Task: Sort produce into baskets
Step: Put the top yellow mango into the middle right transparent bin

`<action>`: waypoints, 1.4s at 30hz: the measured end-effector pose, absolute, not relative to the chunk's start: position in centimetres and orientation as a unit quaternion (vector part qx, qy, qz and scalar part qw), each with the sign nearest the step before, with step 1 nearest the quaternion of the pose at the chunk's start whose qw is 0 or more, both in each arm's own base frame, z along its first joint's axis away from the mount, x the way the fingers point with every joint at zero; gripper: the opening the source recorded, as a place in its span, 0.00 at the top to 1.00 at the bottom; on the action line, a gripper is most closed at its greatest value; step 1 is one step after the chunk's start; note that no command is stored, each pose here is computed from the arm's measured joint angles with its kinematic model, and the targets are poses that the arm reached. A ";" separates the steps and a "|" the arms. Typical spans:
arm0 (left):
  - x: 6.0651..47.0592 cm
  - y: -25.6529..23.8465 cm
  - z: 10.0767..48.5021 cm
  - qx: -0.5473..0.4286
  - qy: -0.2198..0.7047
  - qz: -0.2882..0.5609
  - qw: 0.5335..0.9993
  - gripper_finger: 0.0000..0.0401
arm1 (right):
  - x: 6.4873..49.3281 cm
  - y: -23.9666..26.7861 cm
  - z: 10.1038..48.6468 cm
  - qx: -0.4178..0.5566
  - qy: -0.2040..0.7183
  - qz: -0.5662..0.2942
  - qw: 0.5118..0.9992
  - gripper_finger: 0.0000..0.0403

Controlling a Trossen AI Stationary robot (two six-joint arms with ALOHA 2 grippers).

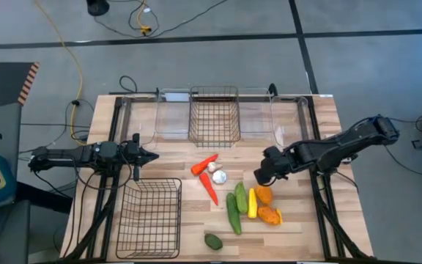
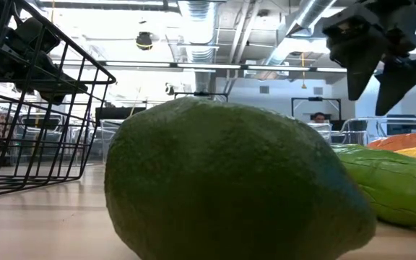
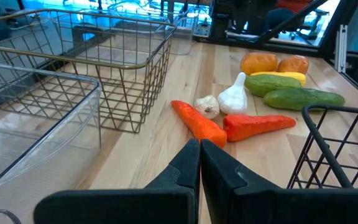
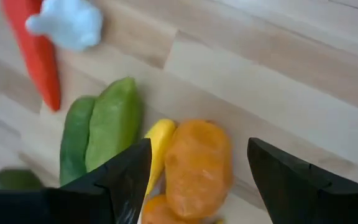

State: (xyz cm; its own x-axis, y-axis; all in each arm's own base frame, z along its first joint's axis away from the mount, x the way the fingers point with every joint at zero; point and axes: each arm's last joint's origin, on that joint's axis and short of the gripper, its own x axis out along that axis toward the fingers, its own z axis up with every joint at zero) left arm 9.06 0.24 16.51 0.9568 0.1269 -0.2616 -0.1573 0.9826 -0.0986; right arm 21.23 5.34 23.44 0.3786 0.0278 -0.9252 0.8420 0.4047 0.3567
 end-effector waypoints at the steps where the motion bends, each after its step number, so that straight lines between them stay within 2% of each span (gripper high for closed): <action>1: 9.1 0.2 16.5 -0.059 0.128 0.072 0.987 1.00 | 21.3 5.4 23.5 0.456 0.475 -0.282 0.698 0.27; 10: 9.1 0.2 16.5 -0.059 0.128 0.072 0.987 1.00 | 21.5 6.3 23.0 0.451 0.516 -0.246 0.685 0.24; 20: 9.1 0.2 16.5 -0.059 0.128 0.072 0.987 1.00 | 22.0 8.2 21.4 0.418 0.550 -0.239 0.682 0.02; 32: 9.1 0.2 16.5 -0.059 0.128 0.071 0.987 1.00 | 23.1 10.3 18.9 0.385 0.579 -0.231 0.681 0.02; 42: 9.1 0.2 16.5 -0.059 0.128 0.070 0.987 1.00 | 23.1 10.6 18.7 0.398 0.571 -0.245 0.675 0.03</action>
State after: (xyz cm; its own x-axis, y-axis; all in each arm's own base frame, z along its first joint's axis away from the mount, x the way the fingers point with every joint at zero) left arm 9.06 0.23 16.51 0.9572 0.1239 -0.2617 -0.1544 0.9830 -0.0991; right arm 23.08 10.55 18.74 0.2276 0.1234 -0.9659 0.7856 0.5629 0.2570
